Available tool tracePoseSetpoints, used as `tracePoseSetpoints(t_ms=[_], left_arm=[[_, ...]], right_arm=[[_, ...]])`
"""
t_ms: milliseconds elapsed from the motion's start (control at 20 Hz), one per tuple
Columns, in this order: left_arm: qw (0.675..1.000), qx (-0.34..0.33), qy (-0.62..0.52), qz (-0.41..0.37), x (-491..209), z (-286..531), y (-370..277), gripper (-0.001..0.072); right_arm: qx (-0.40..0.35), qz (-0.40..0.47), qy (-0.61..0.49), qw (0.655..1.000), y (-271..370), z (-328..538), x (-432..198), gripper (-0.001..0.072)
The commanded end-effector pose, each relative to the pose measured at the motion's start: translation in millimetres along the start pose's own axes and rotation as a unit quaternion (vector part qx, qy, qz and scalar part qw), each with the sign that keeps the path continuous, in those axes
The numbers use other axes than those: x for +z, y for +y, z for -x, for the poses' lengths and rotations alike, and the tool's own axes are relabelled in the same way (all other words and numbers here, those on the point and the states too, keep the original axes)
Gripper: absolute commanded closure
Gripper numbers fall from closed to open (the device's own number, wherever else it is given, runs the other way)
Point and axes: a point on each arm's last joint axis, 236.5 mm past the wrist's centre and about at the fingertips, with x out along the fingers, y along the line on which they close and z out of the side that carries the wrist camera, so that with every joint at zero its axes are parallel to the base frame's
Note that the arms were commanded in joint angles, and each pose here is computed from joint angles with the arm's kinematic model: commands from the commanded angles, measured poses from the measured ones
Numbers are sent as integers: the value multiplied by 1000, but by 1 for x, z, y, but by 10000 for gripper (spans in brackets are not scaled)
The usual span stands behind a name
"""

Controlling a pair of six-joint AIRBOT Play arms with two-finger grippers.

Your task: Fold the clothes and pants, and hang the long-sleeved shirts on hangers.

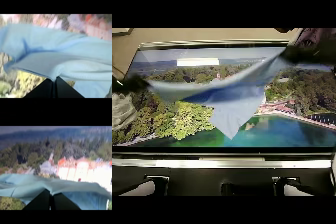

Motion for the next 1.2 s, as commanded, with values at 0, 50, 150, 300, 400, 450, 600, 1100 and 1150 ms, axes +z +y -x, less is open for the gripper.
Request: tracePoseSetpoints(t_ms=[0, 50, 150, 300, 400, 450, 600, 1100, 1150], left_arm=[[977, 6, -158, -141, 79, 131, -96, 690], [968, 10, -190, -164, 83, 163, -118, 690], [953, 26, -245, -177, 77, 222, -149, 690], [937, 75, -297, -166, 51, 285, -162, 690], [931, 105, -321, -142, 41, 311, -158, 690], [929, 112, -327, -133, 37, 318, -157, 691], [942, 117, -294, -112, 35, 298, -142, 691], [989, 145, -8, -25, 29, -22, 58, 691], [989, 143, 8, -26, 23, -56, 71, 691]], right_arm=[[-39, 75, -170, 982, 71, 136, 88, 682], [-51, 89, -209, 973, 88, 174, 95, 682], [-83, 111, -275, 951, 117, 250, 97, 682], [-133, 119, -363, 915, 139, 342, 92, 682], [-144, 111, -400, 898, 146, 373, 90, 682], [-143, 105, -404, 897, 146, 376, 90, 682], [-139, 60, -367, 918, 125, 342, 91, 682], [-105, -101, -31, 989, -75, -39, 24, 681], [-103, -102, -12, 989, -89, -77, 7, 681]])
